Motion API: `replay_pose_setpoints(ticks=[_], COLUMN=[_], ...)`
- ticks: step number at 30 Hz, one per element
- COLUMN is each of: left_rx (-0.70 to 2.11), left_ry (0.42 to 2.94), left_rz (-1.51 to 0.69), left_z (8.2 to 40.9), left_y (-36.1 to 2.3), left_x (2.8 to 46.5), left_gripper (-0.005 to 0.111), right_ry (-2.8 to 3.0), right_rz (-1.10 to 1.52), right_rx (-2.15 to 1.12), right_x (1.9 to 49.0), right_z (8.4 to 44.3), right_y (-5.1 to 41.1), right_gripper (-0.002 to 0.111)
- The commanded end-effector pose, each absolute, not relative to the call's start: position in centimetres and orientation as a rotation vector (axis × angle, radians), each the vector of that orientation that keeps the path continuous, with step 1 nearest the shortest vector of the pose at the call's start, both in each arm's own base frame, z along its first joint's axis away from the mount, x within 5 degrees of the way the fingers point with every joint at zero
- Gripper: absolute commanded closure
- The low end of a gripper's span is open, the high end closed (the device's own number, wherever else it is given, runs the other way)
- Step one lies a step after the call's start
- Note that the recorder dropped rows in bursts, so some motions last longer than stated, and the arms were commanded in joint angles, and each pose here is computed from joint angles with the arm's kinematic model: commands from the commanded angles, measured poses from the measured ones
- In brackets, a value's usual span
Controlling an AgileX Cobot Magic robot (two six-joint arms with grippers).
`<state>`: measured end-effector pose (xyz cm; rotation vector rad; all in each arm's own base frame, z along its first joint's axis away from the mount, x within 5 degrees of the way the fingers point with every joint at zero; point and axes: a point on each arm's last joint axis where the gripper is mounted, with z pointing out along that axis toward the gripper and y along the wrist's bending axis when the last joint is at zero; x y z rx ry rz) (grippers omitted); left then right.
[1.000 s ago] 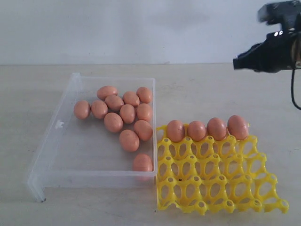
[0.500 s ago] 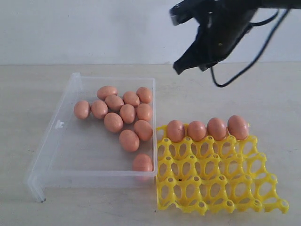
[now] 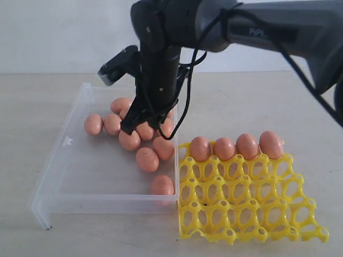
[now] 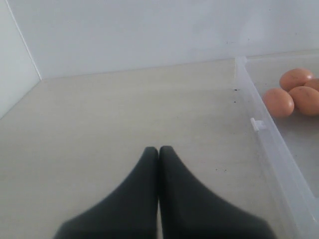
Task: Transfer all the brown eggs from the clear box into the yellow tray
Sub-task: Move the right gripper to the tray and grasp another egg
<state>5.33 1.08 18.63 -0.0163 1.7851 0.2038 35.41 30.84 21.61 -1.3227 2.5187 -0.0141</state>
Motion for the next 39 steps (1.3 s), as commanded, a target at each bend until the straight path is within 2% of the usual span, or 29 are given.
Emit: replay_pose_setpoints(ticks=[1,2,4,10,17,32,34,36,38,39], left_rx=[-0.013,-0.013,-0.013,-0.013,-0.013,-0.013,-0.013,-0.013,-0.013,-0.013], left_ry=[1.782,1.782,1.782,1.782,1.782,1.782,1.782,1.782,1.782,1.782], left_rz=[0.198,0.198,0.198,0.198,0.198,0.198,0.198,0.198,0.198,0.198], left_z=[18.7,18.7,18.7,18.7,18.7,18.7,18.7,18.7,18.7,18.7], left_y=[1.1,1.1,1.1,1.1,1.1,1.1,1.1,1.1,1.1,1.1], left_x=[5.4,5.4,5.4,5.4,5.4,5.4,5.4,5.4,5.4,5.4], left_gripper=[0.111,0.111,0.111,0.111,0.111,0.111,0.111,0.111,0.111,0.111], right_ry=[2.486,2.498,2.527,2.649,2.718,2.832,2.842,2.865,2.869,2.864], right_rz=[-0.009,-0.001,0.024,0.113,0.166,0.171,0.169,0.158,0.139,0.138], right_rx=[-1.401,-1.372,-1.287,-1.078,-1.04,-1.029,-1.027,-1.027,-1.049,-1.061], right_x=[34.8,34.7,34.7,34.1,33.7,34.1,34.1,34.0,33.9,33.9], right_z=[20.3,20.1,20.1,20.1,19.6,13.5,12.9,12.7,12.7,12.7], right_y=[32.2,32.5,32.8,33.3,33.4,34.2,34.3,34.2,34.0,34.0], right_gripper=[0.05,0.042,0.038,0.041,0.041,0.042,0.054,0.076,0.109,0.107])
